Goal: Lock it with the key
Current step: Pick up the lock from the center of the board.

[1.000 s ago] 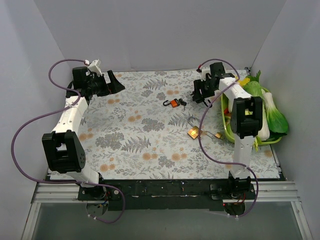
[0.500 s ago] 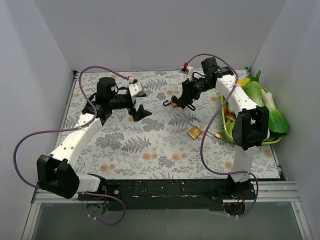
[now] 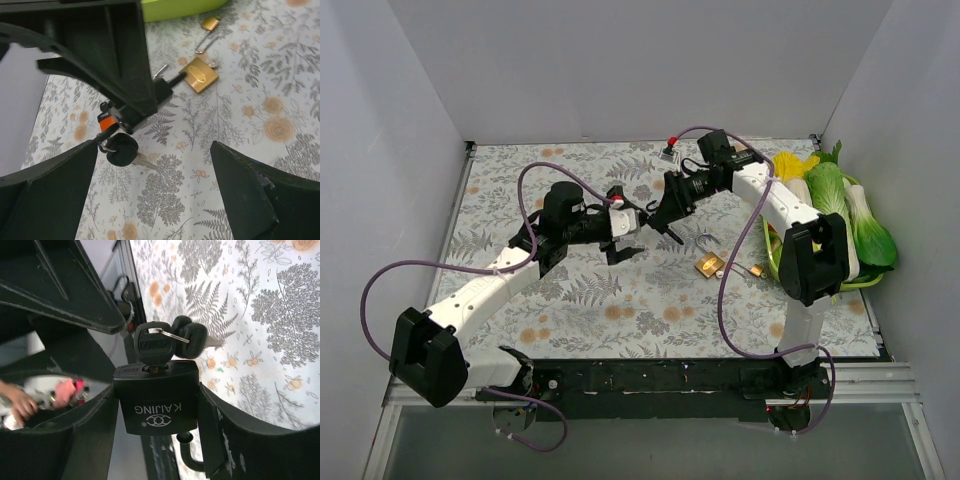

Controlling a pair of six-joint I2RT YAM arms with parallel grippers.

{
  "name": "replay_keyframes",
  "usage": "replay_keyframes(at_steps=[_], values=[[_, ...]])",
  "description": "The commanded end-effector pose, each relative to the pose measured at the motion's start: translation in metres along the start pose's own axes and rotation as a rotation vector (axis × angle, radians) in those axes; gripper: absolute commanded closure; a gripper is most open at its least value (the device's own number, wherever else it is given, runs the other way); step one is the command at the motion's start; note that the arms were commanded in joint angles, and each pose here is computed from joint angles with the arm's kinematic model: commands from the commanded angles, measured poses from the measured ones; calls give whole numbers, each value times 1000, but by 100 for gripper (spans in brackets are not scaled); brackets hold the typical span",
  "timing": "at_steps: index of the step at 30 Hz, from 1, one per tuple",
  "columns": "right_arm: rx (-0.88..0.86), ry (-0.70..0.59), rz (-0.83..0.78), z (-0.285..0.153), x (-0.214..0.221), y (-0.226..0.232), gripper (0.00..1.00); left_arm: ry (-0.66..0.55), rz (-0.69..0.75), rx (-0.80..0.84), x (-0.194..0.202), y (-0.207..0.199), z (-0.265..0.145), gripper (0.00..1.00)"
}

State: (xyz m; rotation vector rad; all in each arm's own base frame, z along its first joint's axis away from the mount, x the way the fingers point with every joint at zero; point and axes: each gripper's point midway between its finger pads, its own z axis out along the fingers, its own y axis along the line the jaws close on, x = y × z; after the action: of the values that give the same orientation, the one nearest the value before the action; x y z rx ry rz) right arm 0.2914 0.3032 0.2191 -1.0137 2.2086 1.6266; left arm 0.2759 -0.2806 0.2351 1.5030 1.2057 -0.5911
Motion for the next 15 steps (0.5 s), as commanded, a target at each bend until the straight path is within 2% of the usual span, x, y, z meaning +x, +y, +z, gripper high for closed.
replay_keyframes(at_steps=[1,2,3,4,5,6,7,9,15], values=[[-95,-175,121,-16,-46,32,99,-100,-150,-297,-35,54,-15,2],[-74,-214,144,-21,-52,27,99,-137,-257,-367,-40,62,-20,2],[-31,-281,139,-24,-60,17,99,-163,-305,-399,-44,66,-22,2],[-17,-313,224,-28,-65,16,99,-186,-367,-437,-45,70,-24,2],[29,-337,231,-31,-69,12,99,-208,-419,-494,-46,78,-28,2],[114,-374,248,-35,-75,0,99,-234,-558,-520,-44,80,-27,2],[146,-394,283,-37,-77,-3,99,-241,-623,-549,-42,85,-27,2],[253,-445,306,-44,-85,-16,99,-252,-793,-579,-36,88,-23,6],[450,-621,349,-71,-120,-25,99,-306,-1087,-550,-36,87,-5,10]])
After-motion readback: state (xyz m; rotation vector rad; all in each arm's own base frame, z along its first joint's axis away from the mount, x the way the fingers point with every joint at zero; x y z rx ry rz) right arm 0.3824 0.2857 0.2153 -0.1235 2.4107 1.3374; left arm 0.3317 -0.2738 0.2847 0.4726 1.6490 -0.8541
